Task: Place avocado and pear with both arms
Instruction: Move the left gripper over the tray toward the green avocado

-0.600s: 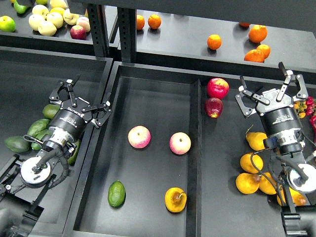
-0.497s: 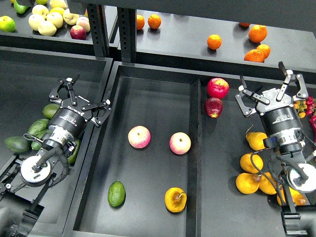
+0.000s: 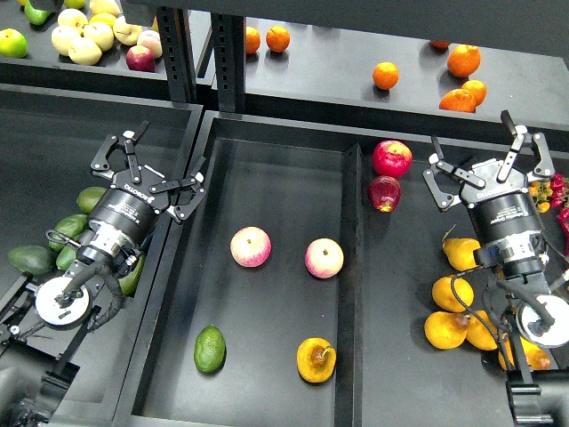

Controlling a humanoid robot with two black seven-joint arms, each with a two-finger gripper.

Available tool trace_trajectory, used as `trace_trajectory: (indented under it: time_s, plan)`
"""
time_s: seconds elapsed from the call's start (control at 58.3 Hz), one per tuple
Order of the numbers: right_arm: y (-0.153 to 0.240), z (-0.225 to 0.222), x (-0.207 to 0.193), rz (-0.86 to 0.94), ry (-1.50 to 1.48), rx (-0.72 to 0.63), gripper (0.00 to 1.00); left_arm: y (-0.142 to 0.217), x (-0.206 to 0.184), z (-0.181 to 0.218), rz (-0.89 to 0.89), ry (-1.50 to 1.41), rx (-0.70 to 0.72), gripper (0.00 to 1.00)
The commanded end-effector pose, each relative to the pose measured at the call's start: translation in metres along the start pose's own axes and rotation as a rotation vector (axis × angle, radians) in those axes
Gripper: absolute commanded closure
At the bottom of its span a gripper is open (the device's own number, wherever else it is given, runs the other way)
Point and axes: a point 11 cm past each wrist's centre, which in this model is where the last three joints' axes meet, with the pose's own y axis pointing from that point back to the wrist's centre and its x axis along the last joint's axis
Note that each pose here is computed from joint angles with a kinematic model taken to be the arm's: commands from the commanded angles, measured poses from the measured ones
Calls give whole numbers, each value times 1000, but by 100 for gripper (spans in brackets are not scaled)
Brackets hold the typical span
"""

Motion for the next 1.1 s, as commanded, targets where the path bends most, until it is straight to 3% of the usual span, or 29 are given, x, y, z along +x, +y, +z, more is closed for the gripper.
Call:
trace_trajectory:
  time_s: [0.0, 0.36, 0.48, 0.703, 0.96, 1.08]
  plan:
    - [0, -2, 0, 0, 0, 6, 0, -8, -12, -7, -60, -9, 104, 1]
    - [0, -4, 0, -1, 1, 12, 0, -25, -35, -21, -137, 14, 275, 1]
    - [0, -4, 0, -1, 1, 12, 0, -24, -45, -44, -202, 5, 413, 1]
    - [-1, -5, 0, -2, 1, 14, 0, -4, -20, -26, -208, -251, 623, 1]
    - [-3, -12, -1, -3, 3, 35, 0, 12, 28, 25, 11, -613, 924, 0]
    - [-3, -17, -2, -5, 4, 47, 0, 11, 34, 20, 36, -727, 1061, 1]
